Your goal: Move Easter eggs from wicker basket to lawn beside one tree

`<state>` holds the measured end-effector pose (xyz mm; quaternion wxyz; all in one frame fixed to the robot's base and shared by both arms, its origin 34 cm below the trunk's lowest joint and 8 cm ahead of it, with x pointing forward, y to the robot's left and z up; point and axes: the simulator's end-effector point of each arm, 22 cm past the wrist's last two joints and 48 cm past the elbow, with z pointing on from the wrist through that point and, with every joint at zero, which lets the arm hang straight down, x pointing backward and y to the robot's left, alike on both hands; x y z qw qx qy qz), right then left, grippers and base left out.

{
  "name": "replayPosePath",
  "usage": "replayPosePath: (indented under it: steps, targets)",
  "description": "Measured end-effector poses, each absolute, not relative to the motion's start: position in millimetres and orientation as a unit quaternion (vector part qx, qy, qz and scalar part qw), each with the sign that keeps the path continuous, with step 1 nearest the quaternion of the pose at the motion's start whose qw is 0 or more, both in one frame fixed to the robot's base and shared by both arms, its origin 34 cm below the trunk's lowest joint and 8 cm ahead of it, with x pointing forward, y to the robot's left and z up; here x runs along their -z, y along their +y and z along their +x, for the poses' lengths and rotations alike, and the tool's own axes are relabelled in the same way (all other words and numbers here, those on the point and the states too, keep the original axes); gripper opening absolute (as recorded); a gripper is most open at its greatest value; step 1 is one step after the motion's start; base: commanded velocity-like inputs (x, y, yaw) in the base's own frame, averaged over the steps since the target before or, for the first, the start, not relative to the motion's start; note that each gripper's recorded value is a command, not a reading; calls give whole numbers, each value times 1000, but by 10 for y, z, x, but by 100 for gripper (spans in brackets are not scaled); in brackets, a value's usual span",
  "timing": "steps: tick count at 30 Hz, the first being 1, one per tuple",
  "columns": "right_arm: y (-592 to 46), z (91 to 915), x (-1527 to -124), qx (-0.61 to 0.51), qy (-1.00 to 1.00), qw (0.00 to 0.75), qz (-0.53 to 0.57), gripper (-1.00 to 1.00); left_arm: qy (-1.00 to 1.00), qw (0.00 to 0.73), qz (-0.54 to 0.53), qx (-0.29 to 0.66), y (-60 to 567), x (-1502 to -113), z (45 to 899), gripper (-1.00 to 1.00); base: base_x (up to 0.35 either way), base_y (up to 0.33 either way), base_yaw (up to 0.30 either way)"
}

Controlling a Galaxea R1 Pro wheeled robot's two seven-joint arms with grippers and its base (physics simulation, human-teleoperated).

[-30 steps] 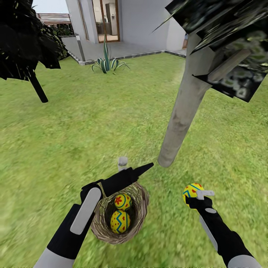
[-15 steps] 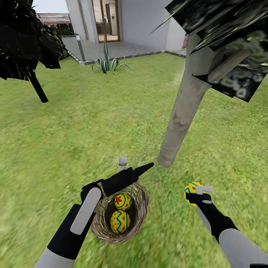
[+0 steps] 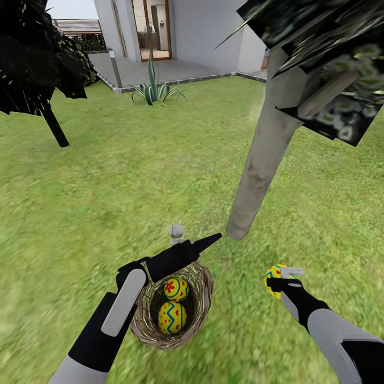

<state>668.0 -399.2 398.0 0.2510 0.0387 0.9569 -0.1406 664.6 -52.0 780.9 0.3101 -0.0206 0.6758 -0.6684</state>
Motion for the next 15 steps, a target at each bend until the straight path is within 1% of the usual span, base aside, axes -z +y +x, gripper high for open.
replayPosePath:
  steps: [15]
  targets:
    - [-4016,6661,-3850,145,956,252,37,-100,675,310,-20,669,-526,-7669,6621,100,0,0,0]
